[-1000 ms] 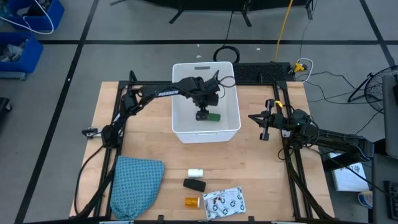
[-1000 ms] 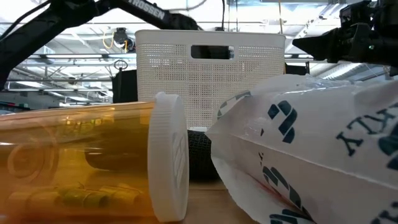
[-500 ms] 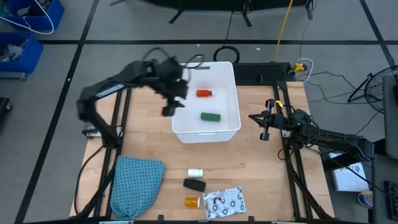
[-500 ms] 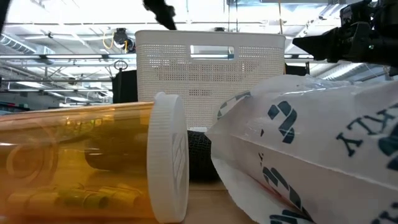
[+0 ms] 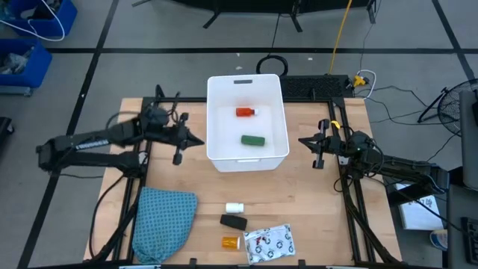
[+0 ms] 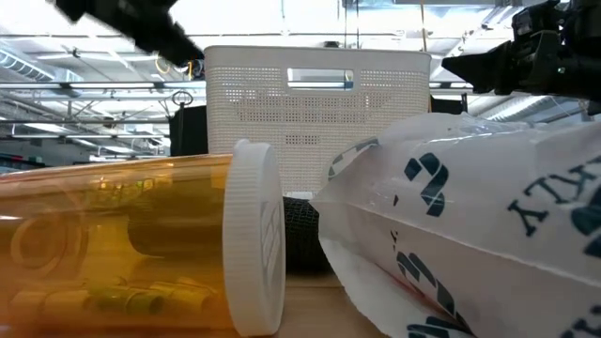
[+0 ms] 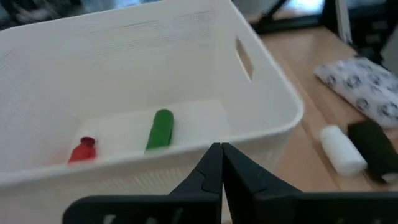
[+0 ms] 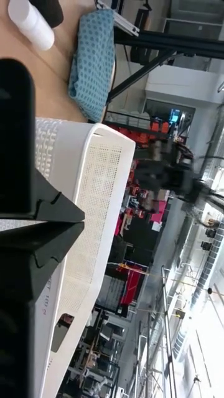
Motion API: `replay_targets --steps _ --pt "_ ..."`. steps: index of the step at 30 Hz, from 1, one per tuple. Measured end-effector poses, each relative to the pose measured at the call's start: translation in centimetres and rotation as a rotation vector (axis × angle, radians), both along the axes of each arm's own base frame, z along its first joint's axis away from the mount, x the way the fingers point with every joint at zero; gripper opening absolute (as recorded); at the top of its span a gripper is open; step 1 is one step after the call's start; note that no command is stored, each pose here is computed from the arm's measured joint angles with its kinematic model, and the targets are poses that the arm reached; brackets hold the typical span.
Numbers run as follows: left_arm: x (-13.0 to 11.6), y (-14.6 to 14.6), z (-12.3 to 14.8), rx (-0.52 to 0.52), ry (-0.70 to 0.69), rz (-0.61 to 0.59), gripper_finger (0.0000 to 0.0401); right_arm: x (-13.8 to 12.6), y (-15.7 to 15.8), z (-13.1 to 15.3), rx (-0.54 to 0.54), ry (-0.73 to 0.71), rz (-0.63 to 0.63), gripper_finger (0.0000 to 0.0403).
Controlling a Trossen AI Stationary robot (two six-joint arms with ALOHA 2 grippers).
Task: Pick & place medical supplies in basket/bin
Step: Put the white medicine bottle into the white bin
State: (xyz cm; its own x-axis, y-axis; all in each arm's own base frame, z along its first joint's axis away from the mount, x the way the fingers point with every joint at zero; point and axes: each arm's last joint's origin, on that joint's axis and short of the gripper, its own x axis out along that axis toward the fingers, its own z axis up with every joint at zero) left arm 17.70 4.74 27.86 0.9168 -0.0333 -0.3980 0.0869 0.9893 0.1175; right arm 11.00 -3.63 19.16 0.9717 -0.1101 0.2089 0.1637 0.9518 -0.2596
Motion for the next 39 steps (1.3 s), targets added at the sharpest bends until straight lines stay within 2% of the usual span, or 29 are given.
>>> replay_targets --steps 6,9,12,16,19,21,25,30,34,39 --pt "-1.7 -0.5 -6.3 -0.007 -0.186 0.029 0.0004 0.0 0.0 0.0 0.016 -0.002 0.0 0.0" --pt "-2.3 -0.6 -8.4 0.001 -0.288 0.058 0.0003 0.0 0.0 0.0 0.045 -0.002 0.005 0.0" --pt "-2.8 -0.8 -9.9 -0.01 -0.317 0.062 0.0005 0.0 0.0 -0.2 0.061 0.014 0.006 0.0" --pt "-3.0 -0.8 -10.4 -0.011 -0.314 0.07 0.0006 0.0 -0.1 -0.1 0.052 0.007 -0.007 0.0" --pt "-3.0 -0.7 -10.3 -0.002 -0.32 0.098 0.0007 0.2 -0.1 -0.2 0.084 0.029 -0.06 0.0" --pt "-3.0 -0.7 -10.3 -0.002 -0.32 0.113 0.0007 0.6 0.1 1.3 0.068 0.039 -0.053 0.0" --pt "-3.0 -0.7 -10.3 -0.015 -0.319 0.119 0.0007 1.5 0.8 6.2 0.025 0.007 -0.024 0.0" --pt "-3.0 -0.7 -10.3 -0.018 -0.314 0.12 0.0008 4.2 2.0 10.9 0.043 0.095 0.066 0.0" --pt "-3.0 -0.7 -10.3 -0.019 -0.314 0.12 0.0008 8.1 3.6 12.3 0.047 0.225 0.064 0.0003" --pt "-3.0 -0.7 -10.5 -0.045 -0.303 0.127 0.0008 13.2 7.7 13.3 -0.047 0.326 0.089 0.0052"
